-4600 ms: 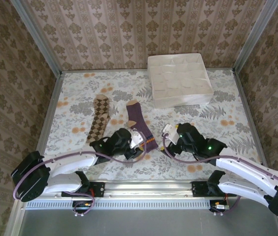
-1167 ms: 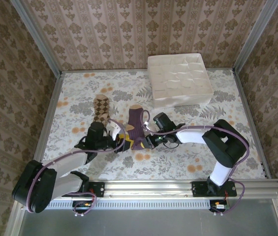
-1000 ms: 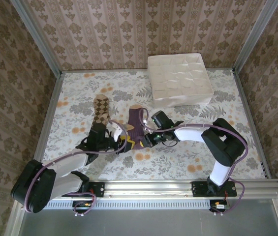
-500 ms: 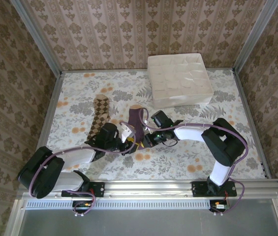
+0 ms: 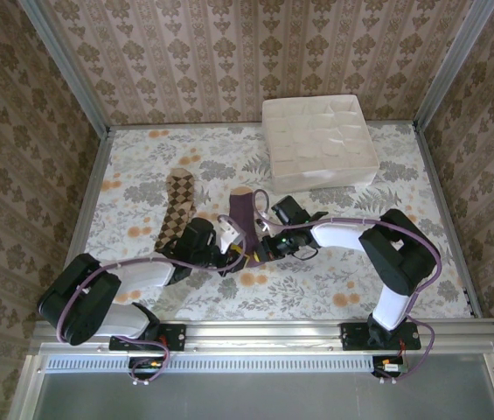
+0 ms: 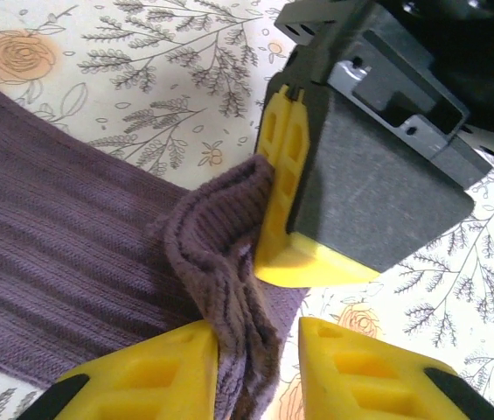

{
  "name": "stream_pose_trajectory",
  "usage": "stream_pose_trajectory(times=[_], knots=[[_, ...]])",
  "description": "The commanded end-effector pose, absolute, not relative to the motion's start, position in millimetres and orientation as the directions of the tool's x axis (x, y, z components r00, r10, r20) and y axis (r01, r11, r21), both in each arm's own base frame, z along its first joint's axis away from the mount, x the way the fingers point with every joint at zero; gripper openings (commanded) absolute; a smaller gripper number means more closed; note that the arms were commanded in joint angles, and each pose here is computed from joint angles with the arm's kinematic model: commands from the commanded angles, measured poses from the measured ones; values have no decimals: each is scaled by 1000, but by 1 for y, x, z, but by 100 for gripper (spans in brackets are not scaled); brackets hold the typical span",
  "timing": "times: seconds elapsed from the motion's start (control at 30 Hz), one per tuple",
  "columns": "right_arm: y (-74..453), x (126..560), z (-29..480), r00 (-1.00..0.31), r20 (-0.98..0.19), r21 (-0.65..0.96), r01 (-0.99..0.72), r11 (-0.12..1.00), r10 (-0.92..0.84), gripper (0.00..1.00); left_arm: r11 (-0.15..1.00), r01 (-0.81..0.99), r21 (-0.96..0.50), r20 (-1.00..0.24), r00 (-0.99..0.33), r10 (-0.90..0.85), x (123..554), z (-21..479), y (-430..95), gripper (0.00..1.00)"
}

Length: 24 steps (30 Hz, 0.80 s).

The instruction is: Roll the socks

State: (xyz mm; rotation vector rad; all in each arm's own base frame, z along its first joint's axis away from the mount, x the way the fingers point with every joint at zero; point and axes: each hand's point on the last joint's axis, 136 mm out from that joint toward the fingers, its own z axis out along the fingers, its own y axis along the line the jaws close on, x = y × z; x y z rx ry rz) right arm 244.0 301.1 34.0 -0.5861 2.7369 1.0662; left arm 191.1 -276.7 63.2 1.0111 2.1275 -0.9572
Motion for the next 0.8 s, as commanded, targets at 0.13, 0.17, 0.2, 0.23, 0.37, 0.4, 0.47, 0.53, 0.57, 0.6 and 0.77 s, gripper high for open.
stream_pose_trajectory(times=[0.13, 0.17, 0.2, 0.23, 0.37, 0.4, 0.47, 0.53, 0.57, 0.6, 0.77], knots=[[295, 245, 41, -944, -216, 634, -329, 700, -248, 0, 439, 813, -383, -746, -552, 372, 192, 69, -289, 12], [296, 245, 43, -944, -217, 638, -329, 696, -247, 0, 443, 809, -387, -742, -558, 371, 193, 68, -290, 8], [297, 246, 44, -943, -223, 642, -332, 691, -246, 0, 447, 804, -392, -737, -565, 370, 194, 67, -290, 5], [298, 246, 46, -943, -227, 646, -334, 687, -245, 0, 457, 795, -398, -729, -577, 369, 195, 65, -290, 0], [300, 247, 54, -936, -255, 656, -351, 668, -241, 10, 541, 738, -405, -691, -634, 348, 204, 57, -282, 0], [300, 247, 56, -935, -263, 654, -354, 668, -239, 15, 557, 722, -409, -683, -647, 337, 205, 56, -280, 0], [300, 247, 59, -932, -276, 653, -362, 665, -236, 26, 591, 687, -424, -663, -679, 314, 208, 53, -274, 0], [300, 249, 60, -931, -282, 651, -364, 666, -233, 32, 621, 653, -434, -638, -709, 300, 210, 49, -268, 0], [300, 250, 60, -931, -284, 650, -364, 667, -232, 33, 634, 638, -438, -628, -722, 292, 211, 48, -265, 0], [300, 251, 59, -930, -285, 648, -364, 669, -230, 34, 646, 623, -440, -617, -733, 286, 211, 46, -263, 0], [304, 257, 52, -933, -272, 642, -357, 678, -234, 35, 707, 544, -451, -567, -787, 244, 215, 36, -247, 0]])
